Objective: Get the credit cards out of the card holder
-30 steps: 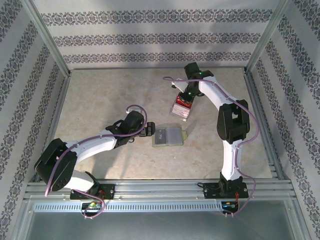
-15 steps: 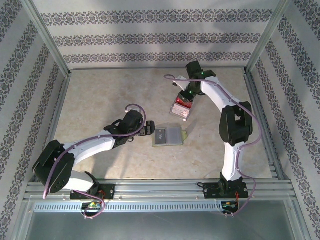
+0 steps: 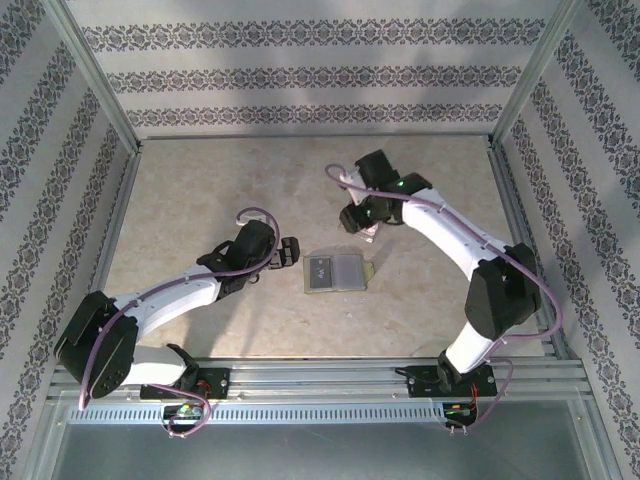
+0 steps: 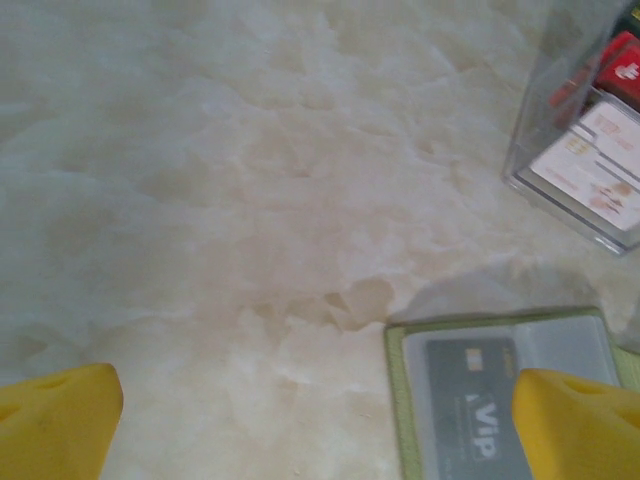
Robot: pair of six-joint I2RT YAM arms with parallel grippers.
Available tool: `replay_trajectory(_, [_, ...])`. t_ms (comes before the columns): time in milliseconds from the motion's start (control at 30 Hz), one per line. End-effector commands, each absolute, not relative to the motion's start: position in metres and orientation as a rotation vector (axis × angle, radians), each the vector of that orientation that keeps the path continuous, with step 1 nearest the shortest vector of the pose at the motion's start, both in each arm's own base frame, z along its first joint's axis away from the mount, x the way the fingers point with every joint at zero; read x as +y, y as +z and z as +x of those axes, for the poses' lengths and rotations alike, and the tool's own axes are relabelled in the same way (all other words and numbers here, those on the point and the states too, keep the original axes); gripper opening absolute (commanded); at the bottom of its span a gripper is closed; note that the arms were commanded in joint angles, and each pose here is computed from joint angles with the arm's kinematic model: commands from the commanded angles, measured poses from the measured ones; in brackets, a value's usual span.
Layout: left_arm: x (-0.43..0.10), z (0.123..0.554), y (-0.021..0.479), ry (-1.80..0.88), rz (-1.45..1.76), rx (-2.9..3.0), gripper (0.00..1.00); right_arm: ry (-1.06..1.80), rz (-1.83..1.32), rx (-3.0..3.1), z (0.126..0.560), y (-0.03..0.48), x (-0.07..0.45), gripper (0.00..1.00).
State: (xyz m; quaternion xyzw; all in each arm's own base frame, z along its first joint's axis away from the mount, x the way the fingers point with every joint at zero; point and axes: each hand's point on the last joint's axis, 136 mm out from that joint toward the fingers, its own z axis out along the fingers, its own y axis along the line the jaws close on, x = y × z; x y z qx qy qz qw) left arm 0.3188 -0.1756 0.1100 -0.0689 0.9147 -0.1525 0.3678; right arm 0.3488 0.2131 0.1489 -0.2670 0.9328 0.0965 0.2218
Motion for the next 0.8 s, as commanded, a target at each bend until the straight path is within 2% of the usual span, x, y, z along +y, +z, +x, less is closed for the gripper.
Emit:
replay_trajectory(0, [-0.15, 0.321, 0.107, -0.341, -0.299, 2.325, 1.0, 0.238, -0.546, 2.669, 0.32, 0.135, 0.221, 0.62])
replay_trajectory(233, [-0.121, 0.319, 0.097, -0.365, -0.462, 2.304, 1.0, 0.081, -0.445, 2.758, 0.279, 0.096, 0.242, 0.69])
replay_trajectory(367, [-0.112, 0.315, 0.096, -0.341, -0.48, 2.306, 1.0, 0.024, -0.468, 2.777, 0.267, 0.079, 0.259, 0.69])
replay_trajectory(767, [-0.097, 0.302, 0.09, -0.314, -0.536, 2.301, 1.0, 0.016, -0.559, 2.818, 0.266, 0.044, 0.299, 0.71])
